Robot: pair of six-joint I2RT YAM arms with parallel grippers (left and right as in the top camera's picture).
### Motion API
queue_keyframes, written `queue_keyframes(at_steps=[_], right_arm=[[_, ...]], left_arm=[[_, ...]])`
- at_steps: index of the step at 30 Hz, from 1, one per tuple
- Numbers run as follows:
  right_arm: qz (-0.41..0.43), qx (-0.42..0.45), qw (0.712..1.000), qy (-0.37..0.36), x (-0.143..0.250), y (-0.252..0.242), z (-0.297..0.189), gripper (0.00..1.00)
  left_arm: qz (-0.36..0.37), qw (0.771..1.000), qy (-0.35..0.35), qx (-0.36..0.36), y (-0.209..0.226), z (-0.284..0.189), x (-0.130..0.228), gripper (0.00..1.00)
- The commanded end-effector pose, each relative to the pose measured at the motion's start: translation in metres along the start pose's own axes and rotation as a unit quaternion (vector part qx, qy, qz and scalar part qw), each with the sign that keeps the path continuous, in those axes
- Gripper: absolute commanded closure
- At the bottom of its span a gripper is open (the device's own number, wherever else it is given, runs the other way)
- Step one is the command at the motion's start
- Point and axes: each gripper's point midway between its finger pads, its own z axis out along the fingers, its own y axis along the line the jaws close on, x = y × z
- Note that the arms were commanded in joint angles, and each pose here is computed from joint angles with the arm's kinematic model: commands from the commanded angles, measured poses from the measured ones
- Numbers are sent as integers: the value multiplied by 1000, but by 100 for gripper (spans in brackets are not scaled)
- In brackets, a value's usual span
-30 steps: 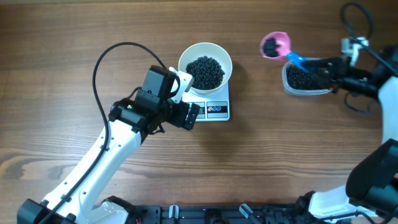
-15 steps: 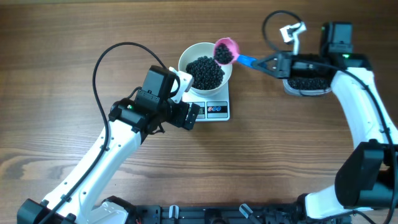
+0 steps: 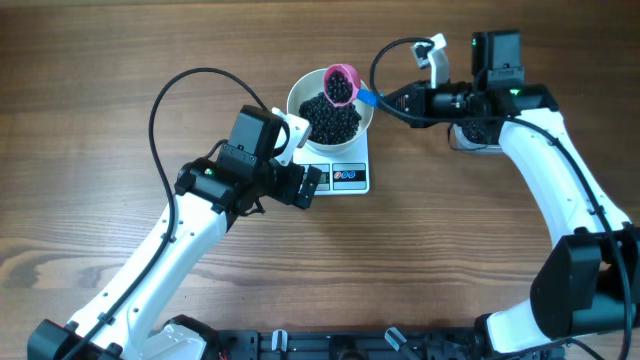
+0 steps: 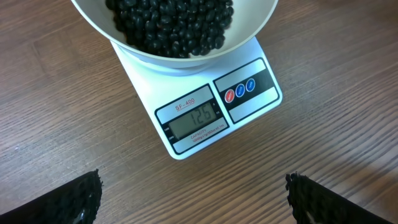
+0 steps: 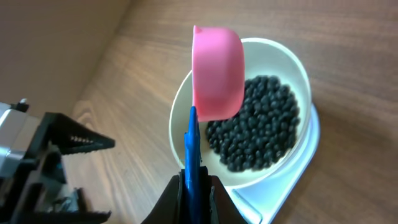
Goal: Scoop item into bowl and weigh 150g on scale
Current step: 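Carry the filled pink scoop over the white bowl with the right gripper, then tip the pink scoop with the right gripper to pour beans into the bowl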
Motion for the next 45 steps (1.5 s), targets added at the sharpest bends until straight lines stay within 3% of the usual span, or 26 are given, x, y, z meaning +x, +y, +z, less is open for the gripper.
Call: queue_keyframes(at_steps=[1,23,39,45], right_arm=[[-44,38,998,-23,-14,4,-10,96],[-179,100,979,-13,-17,16,-6,96],[-191,167,967,-5,-18,-3,-9,96],[-189,113,975,-7,-15,15,-3,96]], left_arm=[[4,1000,-14,5,-2,-6,-8,0],[4,1000,-14,5,-2,-6,-8,0],[4,1000,-14,5,-2,-6,-8,0],[4,1000,-14,5,-2,-6,-8,0]])
